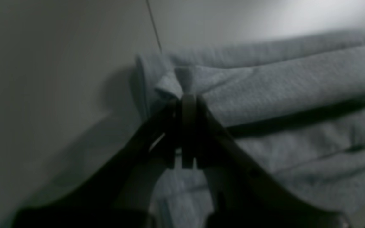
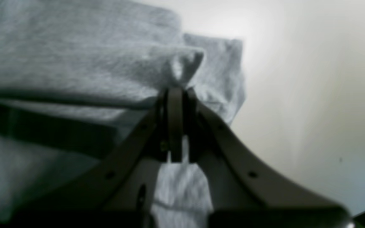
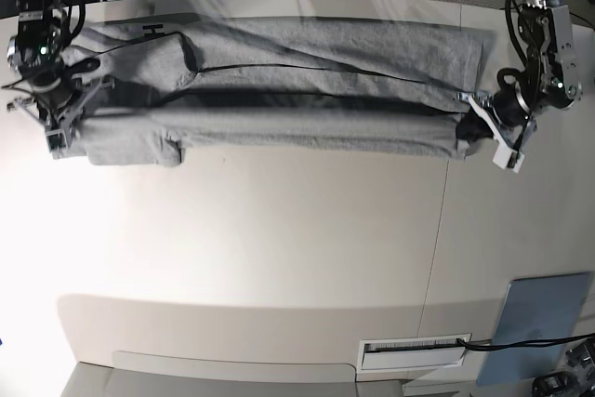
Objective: Fold the T-shirt properly
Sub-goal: 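Fold the shirt lengthwise with both grippers, pulling the side over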
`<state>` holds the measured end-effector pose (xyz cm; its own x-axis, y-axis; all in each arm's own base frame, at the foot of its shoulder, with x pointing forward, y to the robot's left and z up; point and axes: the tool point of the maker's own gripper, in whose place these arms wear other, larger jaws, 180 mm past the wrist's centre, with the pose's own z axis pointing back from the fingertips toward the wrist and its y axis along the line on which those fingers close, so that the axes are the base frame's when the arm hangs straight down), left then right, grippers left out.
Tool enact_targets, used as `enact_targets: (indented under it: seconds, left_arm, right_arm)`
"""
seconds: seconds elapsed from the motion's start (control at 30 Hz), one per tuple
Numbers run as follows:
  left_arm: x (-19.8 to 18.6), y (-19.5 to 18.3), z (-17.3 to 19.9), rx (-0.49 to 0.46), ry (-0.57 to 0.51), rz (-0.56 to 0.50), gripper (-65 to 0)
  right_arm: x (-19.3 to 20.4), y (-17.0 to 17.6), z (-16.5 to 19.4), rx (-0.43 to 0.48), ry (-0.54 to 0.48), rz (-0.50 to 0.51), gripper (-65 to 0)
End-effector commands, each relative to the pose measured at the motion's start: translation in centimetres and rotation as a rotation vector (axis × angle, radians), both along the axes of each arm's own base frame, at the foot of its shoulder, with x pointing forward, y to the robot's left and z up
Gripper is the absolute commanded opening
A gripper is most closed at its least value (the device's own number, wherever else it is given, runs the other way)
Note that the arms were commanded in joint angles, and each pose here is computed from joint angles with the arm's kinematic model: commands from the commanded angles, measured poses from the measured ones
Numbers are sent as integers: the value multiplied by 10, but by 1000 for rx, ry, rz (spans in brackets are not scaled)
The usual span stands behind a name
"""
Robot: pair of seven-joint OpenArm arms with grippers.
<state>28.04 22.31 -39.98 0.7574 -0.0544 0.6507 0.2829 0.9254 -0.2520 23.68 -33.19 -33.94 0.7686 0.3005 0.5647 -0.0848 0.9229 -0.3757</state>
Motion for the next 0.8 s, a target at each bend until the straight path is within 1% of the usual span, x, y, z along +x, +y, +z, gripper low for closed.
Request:
enact_targets:
  seconds: [0.0,0.17,0.3,0.4,0.57,0.77]
  left_arm:
    - [7,9,12,14,-38,7,-650]
    - [-8,9,7,-16,21,-4,-650]
    - [-14,15,6,-1,63,-18,-650]
    - [-15,21,7,15,66,-20,-650]
    - [-21,22,2,28,105,-31,-650]
    - [-22,22,2,30,108,-31,-650]
  right_arm:
    - [3,-7,14,-45,-35,2,-650]
    - [-17,-2,15,-82,1,3,-650]
    - [-26,-2,18,-114,9,-3,-650]
    - [-36,-6,15,-137,40,-23,-650]
    - [-50,-7,7,-141,84,-31,-650]
    - [-52,-8,6,-146,105,-27,-650]
